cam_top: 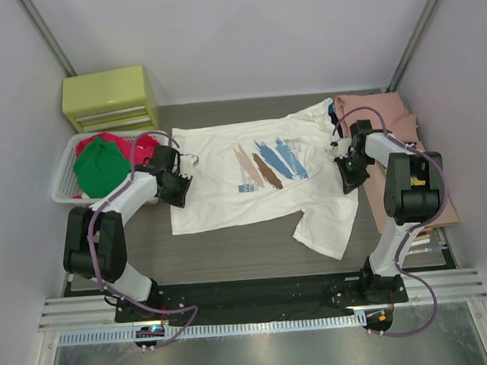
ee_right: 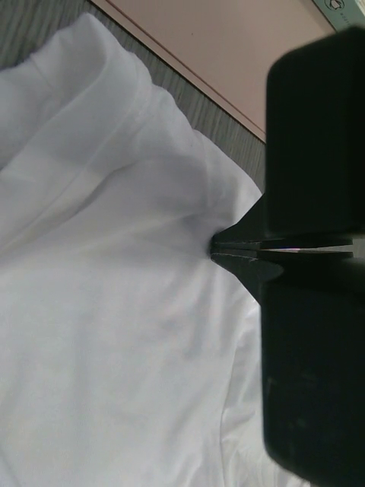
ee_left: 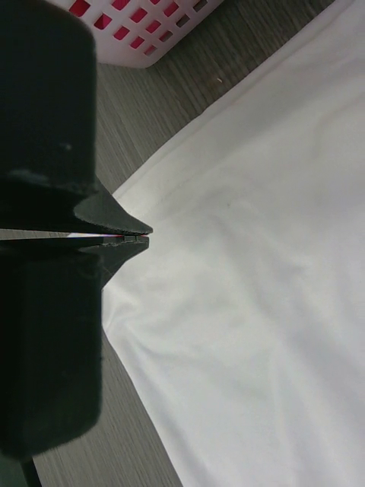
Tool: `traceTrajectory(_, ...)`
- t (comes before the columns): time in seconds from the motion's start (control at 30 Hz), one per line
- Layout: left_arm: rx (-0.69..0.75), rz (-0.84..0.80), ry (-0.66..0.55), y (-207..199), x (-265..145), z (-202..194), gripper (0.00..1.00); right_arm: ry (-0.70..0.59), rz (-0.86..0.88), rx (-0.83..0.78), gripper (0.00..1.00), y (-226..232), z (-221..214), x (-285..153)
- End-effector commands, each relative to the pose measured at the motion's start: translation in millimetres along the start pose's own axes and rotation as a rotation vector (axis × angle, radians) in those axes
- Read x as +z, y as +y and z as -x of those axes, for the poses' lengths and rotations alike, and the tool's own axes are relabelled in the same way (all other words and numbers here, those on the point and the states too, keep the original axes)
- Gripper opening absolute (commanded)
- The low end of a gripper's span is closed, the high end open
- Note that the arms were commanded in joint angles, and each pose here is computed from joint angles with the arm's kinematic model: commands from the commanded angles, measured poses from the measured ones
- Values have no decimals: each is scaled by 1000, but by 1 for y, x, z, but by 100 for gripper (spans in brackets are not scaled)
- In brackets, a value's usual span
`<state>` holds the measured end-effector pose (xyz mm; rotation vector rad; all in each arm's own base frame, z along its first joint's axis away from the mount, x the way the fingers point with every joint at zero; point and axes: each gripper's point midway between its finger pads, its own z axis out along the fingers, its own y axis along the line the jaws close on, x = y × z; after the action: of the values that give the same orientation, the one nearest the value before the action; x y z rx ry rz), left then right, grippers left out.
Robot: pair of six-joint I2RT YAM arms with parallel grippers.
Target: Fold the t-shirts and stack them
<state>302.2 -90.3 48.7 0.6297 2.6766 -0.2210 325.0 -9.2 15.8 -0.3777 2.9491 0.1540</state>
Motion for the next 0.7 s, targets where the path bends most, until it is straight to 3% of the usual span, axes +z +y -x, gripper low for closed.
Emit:
traceTrajectory(0.0, -1, 0, -67, -1, -4, 18, 0, 11, -62, -2, 1, -10, -9, 5)
traceTrajectory(0.33, -3, -11, -65, -2, 1, 19, 0, 82, -84, -6, 1, -19, -87, -19)
traceTrajectory(0.67, 14, -18, -72, -4, 0, 17, 0, 28, -54, -5, 1, -13, -75, -37)
